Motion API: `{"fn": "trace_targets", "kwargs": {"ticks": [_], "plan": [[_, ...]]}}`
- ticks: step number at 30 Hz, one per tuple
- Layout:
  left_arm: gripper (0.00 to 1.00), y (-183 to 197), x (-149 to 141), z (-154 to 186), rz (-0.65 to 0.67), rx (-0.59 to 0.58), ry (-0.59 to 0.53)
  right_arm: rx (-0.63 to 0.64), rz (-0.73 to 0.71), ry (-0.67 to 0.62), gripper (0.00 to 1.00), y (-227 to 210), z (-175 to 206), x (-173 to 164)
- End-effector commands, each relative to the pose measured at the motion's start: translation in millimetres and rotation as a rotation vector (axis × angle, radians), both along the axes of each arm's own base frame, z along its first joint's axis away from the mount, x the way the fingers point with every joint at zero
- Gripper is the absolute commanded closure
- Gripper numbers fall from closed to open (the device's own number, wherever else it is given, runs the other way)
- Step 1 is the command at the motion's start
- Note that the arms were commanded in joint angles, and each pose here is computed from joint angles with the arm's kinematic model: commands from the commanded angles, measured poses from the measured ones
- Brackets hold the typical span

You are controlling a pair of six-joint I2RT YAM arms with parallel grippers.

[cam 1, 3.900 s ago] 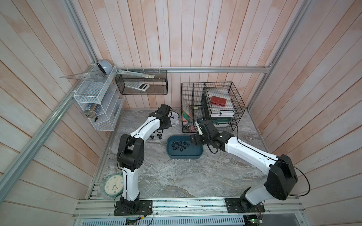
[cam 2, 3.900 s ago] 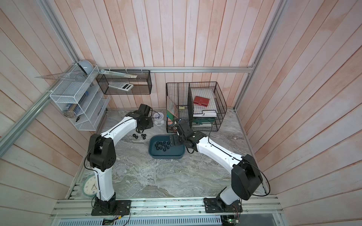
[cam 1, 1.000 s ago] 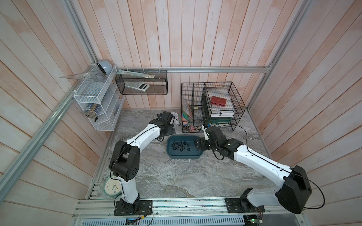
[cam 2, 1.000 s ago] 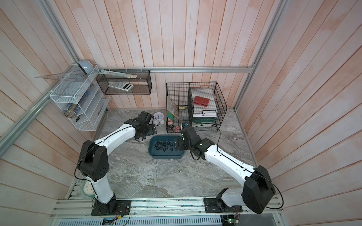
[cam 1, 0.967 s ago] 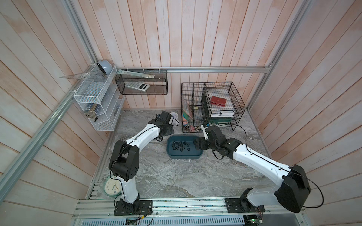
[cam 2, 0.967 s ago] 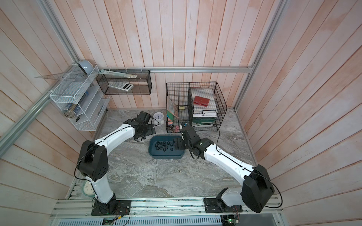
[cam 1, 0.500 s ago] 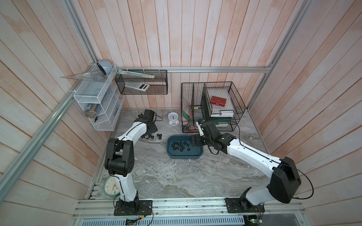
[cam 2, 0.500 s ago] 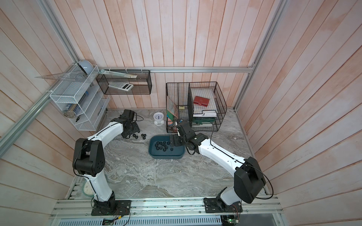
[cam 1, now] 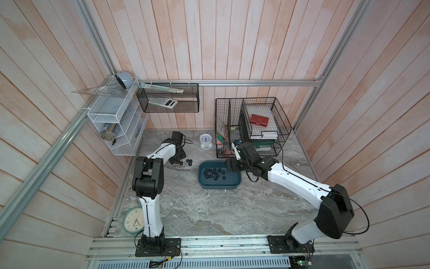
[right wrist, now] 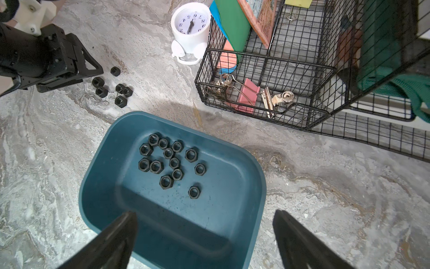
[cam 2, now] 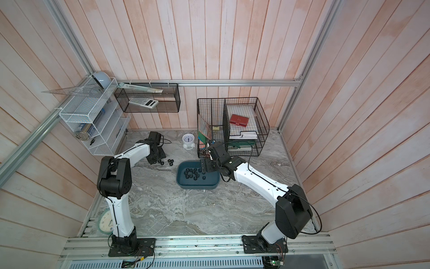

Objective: Put the nuts on the desktop into the storage box
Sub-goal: Pick up the nut from the center of the board.

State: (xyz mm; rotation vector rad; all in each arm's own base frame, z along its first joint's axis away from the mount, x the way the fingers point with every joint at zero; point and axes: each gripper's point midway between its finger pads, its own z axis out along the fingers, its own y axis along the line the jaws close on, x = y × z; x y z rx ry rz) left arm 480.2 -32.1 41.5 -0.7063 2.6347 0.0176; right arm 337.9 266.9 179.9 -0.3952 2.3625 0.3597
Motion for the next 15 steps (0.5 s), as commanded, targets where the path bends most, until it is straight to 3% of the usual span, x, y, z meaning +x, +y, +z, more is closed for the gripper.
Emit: {"fn": "trace_targets", "kwargs": {"ticks": [1, 7, 15], "plan": [[0.45, 2.3, 6.4, -6.6, 0.002, -0.007, 0.005, -0.032, -0.007, -0.011, 0.02, -2.1, 3.9, 3.6], [0.46, 3.6, 7.2, -17.7, 0.006, -0.014, 0.026, -0.040, -0.003, -0.013, 0.02, -1.6, 4.2, 4.7], [0.63, 0.4, 6.8, -21.9, 0.005, -0.034, 0.031, -0.045, -0.005, -0.014, 0.02, -1.8, 3.6, 6.2]]}}
